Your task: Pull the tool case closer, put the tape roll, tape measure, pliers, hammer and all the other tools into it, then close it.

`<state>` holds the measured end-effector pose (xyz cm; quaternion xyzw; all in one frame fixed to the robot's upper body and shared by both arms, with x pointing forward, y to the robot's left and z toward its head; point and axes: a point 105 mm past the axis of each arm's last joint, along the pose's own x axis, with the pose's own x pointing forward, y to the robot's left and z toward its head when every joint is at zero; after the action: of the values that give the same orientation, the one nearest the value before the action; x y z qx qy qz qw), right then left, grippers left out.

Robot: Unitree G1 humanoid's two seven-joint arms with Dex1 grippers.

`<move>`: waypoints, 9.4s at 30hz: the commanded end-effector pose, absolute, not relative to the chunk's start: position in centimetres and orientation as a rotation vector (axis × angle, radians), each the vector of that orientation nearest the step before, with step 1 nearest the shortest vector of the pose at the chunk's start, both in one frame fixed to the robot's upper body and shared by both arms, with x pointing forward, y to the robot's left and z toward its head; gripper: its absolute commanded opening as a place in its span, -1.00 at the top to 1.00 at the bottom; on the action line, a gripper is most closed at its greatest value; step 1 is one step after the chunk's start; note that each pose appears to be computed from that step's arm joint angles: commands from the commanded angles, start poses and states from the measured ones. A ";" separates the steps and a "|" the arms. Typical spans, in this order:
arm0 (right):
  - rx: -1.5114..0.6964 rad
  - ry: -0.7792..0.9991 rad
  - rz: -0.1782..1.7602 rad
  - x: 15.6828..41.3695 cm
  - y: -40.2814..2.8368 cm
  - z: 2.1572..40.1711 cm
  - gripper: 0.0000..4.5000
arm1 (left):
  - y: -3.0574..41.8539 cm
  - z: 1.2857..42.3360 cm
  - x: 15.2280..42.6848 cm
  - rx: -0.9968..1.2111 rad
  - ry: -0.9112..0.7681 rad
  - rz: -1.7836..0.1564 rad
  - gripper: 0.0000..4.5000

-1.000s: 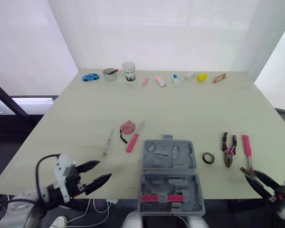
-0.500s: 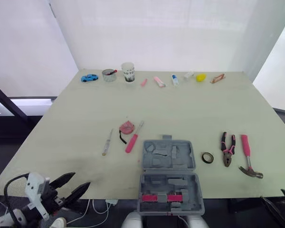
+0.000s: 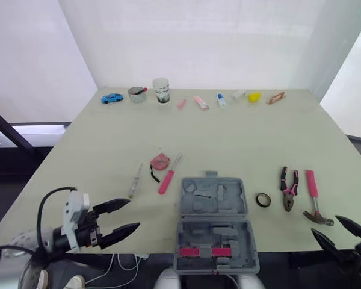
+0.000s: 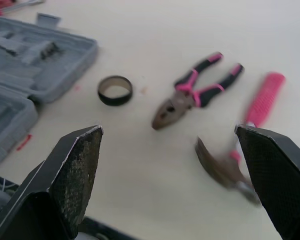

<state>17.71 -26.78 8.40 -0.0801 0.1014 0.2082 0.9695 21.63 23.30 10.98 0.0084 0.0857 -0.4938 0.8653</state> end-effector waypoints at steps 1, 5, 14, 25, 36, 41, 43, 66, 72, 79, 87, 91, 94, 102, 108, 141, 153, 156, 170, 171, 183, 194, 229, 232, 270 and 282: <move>-0.292 0.277 0.530 18.3 -25.7 8.8 -0.98 | 21.7 12.3 21.5 0.035 0.143 -1.182 -1.00; -0.394 0.354 0.648 19.5 -24.9 9.2 -0.98 | 21.0 12.9 22.3 0.073 0.149 -1.272 -1.00; -0.554 0.455 0.950 22.7 -21.1 9.7 -0.98 | 19.0 14.9 24.0 0.088 0.121 -1.435 -1.00; -0.891 0.741 1.103 26.5 -18.9 8.7 -0.98 | 17.8 15.6 23.8 0.157 0.098 -1.543 -1.00; -1.044 0.871 1.158 28.1 -17.8 7.4 -0.98 | 17.1 15.8 24.0 0.196 0.078 -1.521 -1.00; -1.072 0.870 1.146 29.1 -17.5 6.6 -0.87 | 16.9 15.7 24.0 0.200 0.067 -1.505 -1.00; -1.082 0.858 1.136 29.6 -17.2 6.5 -0.62 | 16.8 15.7 24.0 0.195 0.064 -1.501 -1.00; -1.151 0.850 1.212 29.6 -16.3 10.6 0.96 | 15.9 16.6 24.7 0.197 -0.094 -1.462 -1.00; -1.196 0.742 1.263 31.1 -12.9 12.9 0.96 | 16.9 16.6 25.2 0.215 -0.116 -1.369 -1.00; -1.243 0.624 1.356 33.5 -6.8 14.5 0.96 | 19.3 16.5 25.2 0.202 -0.130 -1.166 -1.00; -1.344 0.467 1.518 34.3 1.4 14.4 0.96 | 22.1 15.6 23.0 0.173 -0.092 -0.889 -1.00; -1.373 0.408 1.566 34.1 4.2 13.5 0.96 | 22.7 15.6 22.2 0.183 -0.086 -0.817 -1.00; -1.404 0.376 1.595 33.6 5.4 12.8 0.96 | 23.0 15.7 22.0 0.185 -0.085 -0.778 -1.00; -1.503 0.327 1.604 33.5 6.1 11.2 0.96 | 23.0 15.3 21.9 0.182 -0.036 -0.743 -1.00; -1.507 0.334 1.604 33.5 6.1 10.9 0.96 | 23.2 15.4 22.5 0.188 -0.022 -0.749 -1.00; -1.447 0.340 1.566 34.0 5.4 11.7 -0.94 | 23.2 15.3 23.6 0.212 0.000 -0.806 -1.00; -0.928 0.232 1.489 34.1 4.7 14.4 -0.62 | 23.5 15.4 24.6 0.215 -0.004 -0.819 -1.00; -0.660 0.251 1.389 34.9 3.7 13.6 0.11 | 23.4 15.3 24.9 0.214 -0.001 -0.834 -1.00; -0.398 0.275 1.262 35.1 2.0 8.1 0.25 | 24.0 15.1 25.4 0.223 0.019 -0.855 -1.00; -0.406 0.293 1.257 35.0 1.9 7.6 0.25 | 24.1 15.1 25.4 0.224 0.021 -0.856 -1.00; -0.421 0.381 1.234 34.9 1.3 5.5 0.25 | 24.4 14.9 25.5 0.233 0.033 -0.861 -1.00; -0.208 0.045 1.264 33.6 1.8 13.4 0.25 | 24.8 14.6 25.9 0.185 0.039 -0.862 -1.00; -0.015 0.078 0.226 17.0 -31.1 6.9 -0.96 | 34.7 5.9 20.0 0.025 0.248 -0.460 -1.00; 0.012 0.102 0.179 15.6 -32.1 6.0 -0.96 | 35.3 5.7 19.4 0.032 0.258 -0.440 -1.00; -0.091 -0.105 0.991 22.9 -15.0 16.0 -0.96 | 22.9 9.3 34.8 0.129 0.291 -0.356 -1.00; -0.115 -0.149 1.012 23.7 -13.7 16.9 -0.96 | 20.8 6.9 38.1 0.116 0.384 -0.240 -1.00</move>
<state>23.98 -13.91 15.88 -0.0462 -0.0498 0.4823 0.8734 37.82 20.90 6.39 0.0517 0.1998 -0.1229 0.9707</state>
